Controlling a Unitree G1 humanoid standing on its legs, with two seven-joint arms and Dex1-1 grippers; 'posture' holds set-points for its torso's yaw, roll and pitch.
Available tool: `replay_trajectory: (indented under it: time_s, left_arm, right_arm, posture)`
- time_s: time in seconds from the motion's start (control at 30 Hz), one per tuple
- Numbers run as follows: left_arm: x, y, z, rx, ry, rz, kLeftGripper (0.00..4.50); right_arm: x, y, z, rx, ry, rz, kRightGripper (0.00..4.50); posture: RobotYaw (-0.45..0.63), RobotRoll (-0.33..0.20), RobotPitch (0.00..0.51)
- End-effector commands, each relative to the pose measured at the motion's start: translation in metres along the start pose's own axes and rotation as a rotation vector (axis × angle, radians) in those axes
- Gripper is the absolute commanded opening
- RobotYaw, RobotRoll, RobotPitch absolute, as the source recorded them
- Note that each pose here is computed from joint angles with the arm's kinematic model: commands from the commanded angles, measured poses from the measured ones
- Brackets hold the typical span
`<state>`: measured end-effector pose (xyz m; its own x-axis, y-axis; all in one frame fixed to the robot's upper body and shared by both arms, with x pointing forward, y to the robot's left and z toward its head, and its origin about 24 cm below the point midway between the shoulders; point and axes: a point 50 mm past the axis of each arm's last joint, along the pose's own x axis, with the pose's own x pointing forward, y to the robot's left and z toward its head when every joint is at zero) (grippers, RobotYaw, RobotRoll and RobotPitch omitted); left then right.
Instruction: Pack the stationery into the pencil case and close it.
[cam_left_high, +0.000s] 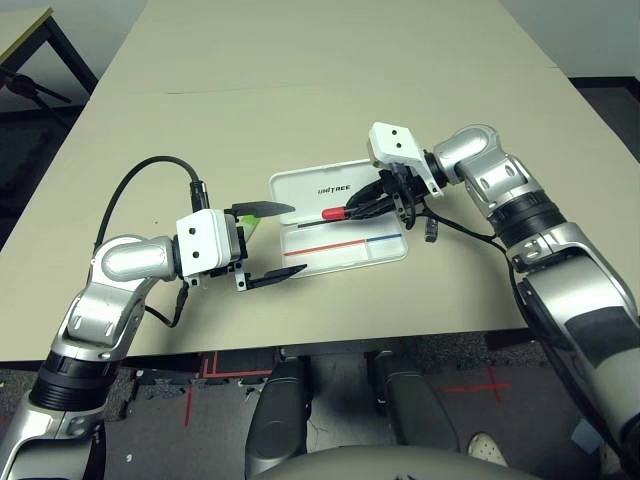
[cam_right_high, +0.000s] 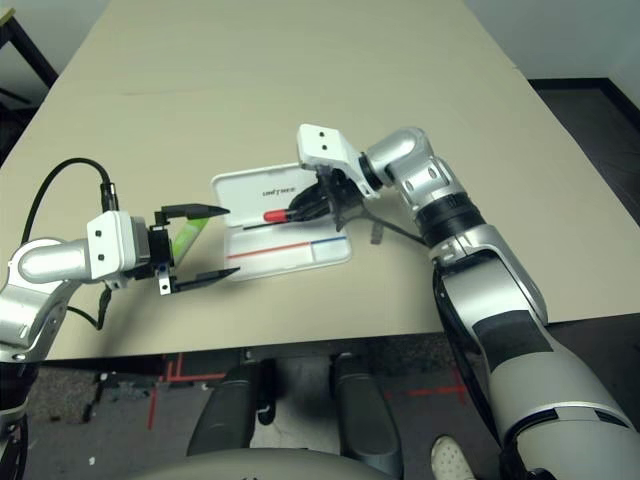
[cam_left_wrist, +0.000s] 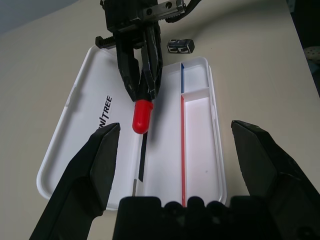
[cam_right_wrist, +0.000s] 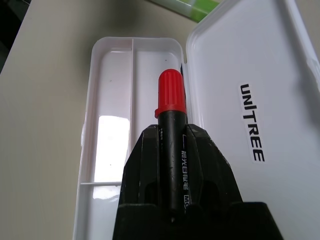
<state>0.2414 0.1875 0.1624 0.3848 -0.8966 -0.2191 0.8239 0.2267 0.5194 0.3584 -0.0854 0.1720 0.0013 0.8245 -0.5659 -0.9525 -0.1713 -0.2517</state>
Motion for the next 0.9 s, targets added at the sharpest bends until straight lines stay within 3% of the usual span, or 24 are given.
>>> replay_trajectory:
  time_s: [0.03,0.17,0.2,0.27,0.53,0.8,0.9]
  left_arm:
    - [-0.001,-0.002,0.002,0.01,0.016,-0.004,4.5]
    - [0.0,-0.002,0.002,0.008,0.016,-0.002,4.5]
    - [0.0,-0.003,0.002,0.007,0.016,-0.002,4.5]
    - [0.0,-0.003,0.002,0.005,0.015,-0.001,4.5]
    - [0.0,-0.004,0.0,0.001,0.016,-0.002,4.5]
    - [-0.002,-0.005,-0.002,-0.01,0.019,0.012,4.5]
    - [-0.005,-0.005,-0.003,-0.029,0.029,0.025,4.5]
  right_arm:
    - [0.012,0.005,-0.007,0.005,0.004,0.025,0.53]
    - [0.018,0.007,-0.005,-0.008,-0.031,0.017,0.53]
    - [0.019,0.007,-0.003,-0.013,-0.046,0.012,1.09]
    - [0.018,0.008,0.001,-0.011,-0.076,0.011,1.57]
    - [-0.007,0.015,0.009,-0.01,-0.176,0.008,4.47]
    - [-0.061,0.04,-0.002,0.125,-0.223,-0.061,4.47]
    - [-0.079,0.059,-0.014,0.218,-0.22,-0.104,4.47]
  posture:
    - [0.09,0.0,0.16]
    - [0.09,0.0,0.162]
    - [0.09,0.0,0.164]
    - [0.09,0.0,0.164]
    - [0.09,0.0,0.164]
    - [0.08,0.0,0.166]
    - [0.07,0.0,0.169]
